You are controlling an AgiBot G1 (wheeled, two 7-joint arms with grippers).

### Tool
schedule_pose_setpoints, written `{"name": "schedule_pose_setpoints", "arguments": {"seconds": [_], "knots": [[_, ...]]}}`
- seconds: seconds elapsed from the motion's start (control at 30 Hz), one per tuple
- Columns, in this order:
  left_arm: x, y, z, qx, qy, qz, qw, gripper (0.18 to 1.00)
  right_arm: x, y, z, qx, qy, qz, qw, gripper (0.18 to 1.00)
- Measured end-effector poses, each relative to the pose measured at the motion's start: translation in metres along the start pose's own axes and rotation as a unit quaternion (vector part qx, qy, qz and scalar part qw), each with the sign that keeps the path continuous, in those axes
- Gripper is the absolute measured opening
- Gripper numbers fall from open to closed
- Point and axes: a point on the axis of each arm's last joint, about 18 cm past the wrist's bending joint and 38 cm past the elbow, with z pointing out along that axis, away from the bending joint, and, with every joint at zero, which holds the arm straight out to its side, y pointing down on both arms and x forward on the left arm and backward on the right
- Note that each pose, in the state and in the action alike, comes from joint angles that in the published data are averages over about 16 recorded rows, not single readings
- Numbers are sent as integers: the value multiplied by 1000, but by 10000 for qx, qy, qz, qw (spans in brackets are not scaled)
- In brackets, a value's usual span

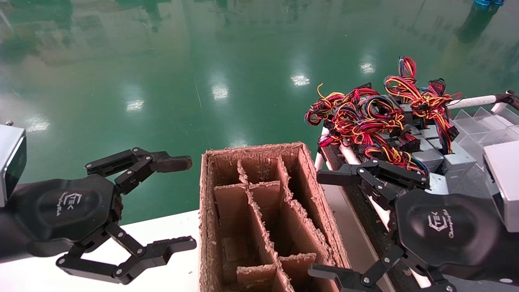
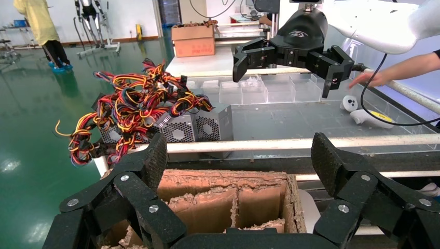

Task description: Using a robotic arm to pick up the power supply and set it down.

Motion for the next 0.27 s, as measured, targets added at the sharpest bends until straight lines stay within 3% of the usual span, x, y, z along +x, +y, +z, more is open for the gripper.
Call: {"name": "schedule_pose_setpoints", "arguments": {"seconds": [0.27], "knots": [[0, 0, 0, 0, 0, 0, 10000, 1001, 1, 0, 0, 0, 8, 10, 10000, 1001]]}}
